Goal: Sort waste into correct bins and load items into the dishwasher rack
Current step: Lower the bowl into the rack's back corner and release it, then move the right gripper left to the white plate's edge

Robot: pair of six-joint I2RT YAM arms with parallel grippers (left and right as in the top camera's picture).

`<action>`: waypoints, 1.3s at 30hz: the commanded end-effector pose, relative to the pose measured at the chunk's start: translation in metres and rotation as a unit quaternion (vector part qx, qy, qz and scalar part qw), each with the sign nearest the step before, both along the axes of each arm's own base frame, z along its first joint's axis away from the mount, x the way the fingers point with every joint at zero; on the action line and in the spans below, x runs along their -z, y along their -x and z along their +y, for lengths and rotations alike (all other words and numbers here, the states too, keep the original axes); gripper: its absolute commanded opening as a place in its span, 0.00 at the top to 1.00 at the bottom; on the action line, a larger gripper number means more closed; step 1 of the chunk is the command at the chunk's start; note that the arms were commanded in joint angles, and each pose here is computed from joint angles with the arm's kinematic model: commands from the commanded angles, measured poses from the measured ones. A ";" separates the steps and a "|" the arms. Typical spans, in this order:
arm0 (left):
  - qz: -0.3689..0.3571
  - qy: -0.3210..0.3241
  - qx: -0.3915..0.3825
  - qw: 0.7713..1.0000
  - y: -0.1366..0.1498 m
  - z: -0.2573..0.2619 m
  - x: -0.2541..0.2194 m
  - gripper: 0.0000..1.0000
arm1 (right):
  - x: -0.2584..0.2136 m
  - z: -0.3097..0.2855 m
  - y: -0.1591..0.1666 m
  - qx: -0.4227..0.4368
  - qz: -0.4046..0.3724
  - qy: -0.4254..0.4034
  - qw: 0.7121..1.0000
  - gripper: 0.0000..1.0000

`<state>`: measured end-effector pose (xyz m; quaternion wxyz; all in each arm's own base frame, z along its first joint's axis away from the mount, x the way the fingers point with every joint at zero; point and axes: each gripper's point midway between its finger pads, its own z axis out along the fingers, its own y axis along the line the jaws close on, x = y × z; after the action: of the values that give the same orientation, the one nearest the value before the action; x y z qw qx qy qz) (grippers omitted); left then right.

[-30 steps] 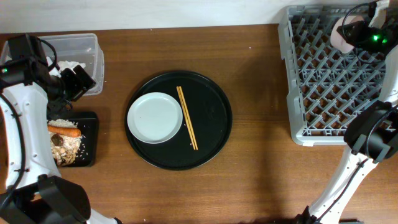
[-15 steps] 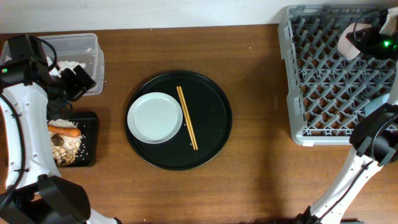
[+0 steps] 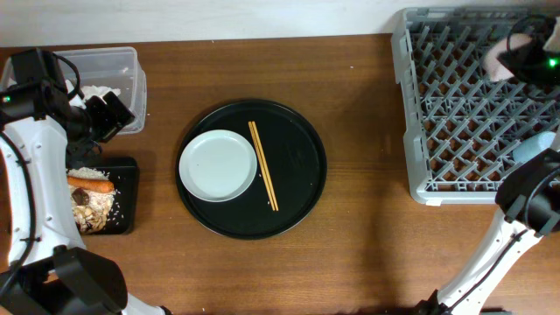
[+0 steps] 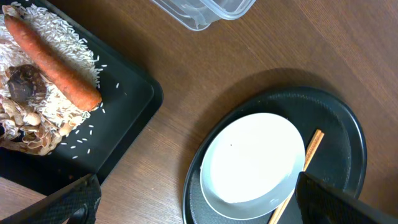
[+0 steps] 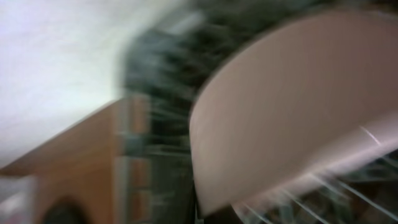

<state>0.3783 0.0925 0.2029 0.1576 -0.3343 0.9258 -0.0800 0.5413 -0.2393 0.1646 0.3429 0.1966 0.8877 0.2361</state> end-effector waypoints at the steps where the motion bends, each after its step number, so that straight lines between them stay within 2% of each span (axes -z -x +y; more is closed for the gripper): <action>1: -0.012 -0.004 -0.007 1.000 0.003 0.000 -0.010 0.01 | 0.006 -0.082 0.043 0.133 0.083 0.112 0.981 0.67; 2: -0.012 -0.004 -0.007 1.000 0.003 0.000 -0.010 0.01 | 0.004 -0.088 0.048 0.146 0.092 0.127 0.977 0.51; 3: -0.012 -0.004 -0.007 1.000 0.003 0.000 -0.010 0.01 | 0.002 -0.093 0.052 0.158 0.101 0.140 0.972 0.41; 5: -0.012 -0.004 -0.007 1.000 0.003 0.000 -0.010 0.01 | -0.005 -0.103 0.063 0.205 0.121 0.151 0.959 0.30; 9: -0.012 -0.004 -0.007 1.000 0.003 0.000 -0.010 0.01 | -0.029 -0.099 0.068 0.242 0.108 0.127 0.956 0.29; 12: -0.012 -0.003 -0.007 1.000 0.003 0.000 -0.011 0.01 | -0.060 -0.087 0.072 0.268 0.086 0.094 0.955 0.29; 15: -0.012 -0.004 -0.007 1.000 0.003 0.000 -0.010 0.01 | -0.100 -0.060 0.076 0.259 0.056 0.065 0.962 0.31; 16: -0.012 -0.004 -0.007 1.000 0.003 0.000 -0.010 0.01 | -0.113 -0.046 0.078 0.244 0.045 0.053 0.967 0.31; 18: -0.012 -0.004 -0.007 1.000 0.003 0.000 -0.010 0.01 | -0.141 -0.003 0.084 0.192 0.027 0.010 0.981 0.24; 19: -0.012 -0.004 -0.007 1.000 0.003 0.000 -0.010 0.01 | -0.157 0.030 0.087 0.146 0.015 -0.022 0.989 0.21; 21: -0.012 -0.004 -0.007 1.000 0.003 0.000 -0.010 0.01 | -0.183 0.088 0.091 0.041 -0.016 -0.070 0.997 0.06; 23: -0.012 -0.004 -0.007 1.000 0.003 0.000 -0.010 0.01 | -0.201 0.160 0.100 -0.102 -0.050 -0.083 0.990 0.05; 26: -0.012 -0.004 -0.007 1.000 0.003 0.000 -0.010 0.01 | -0.188 0.233 0.107 -0.205 -0.023 -0.062 0.977 0.03; 32: -0.012 -0.004 -0.007 1.000 0.003 0.000 -0.010 0.01 | -0.124 0.334 0.103 -0.289 0.078 0.079 0.951 0.01; 39: -0.012 -0.004 -0.007 1.000 0.003 0.000 -0.010 0.01 | -0.088 0.447 0.112 -0.394 0.077 0.143 0.905 0.01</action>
<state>0.3779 0.0923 0.2028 0.1567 -0.3344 0.9259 -0.0801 0.4293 0.1862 0.2699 0.1806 -0.1694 0.9376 0.2441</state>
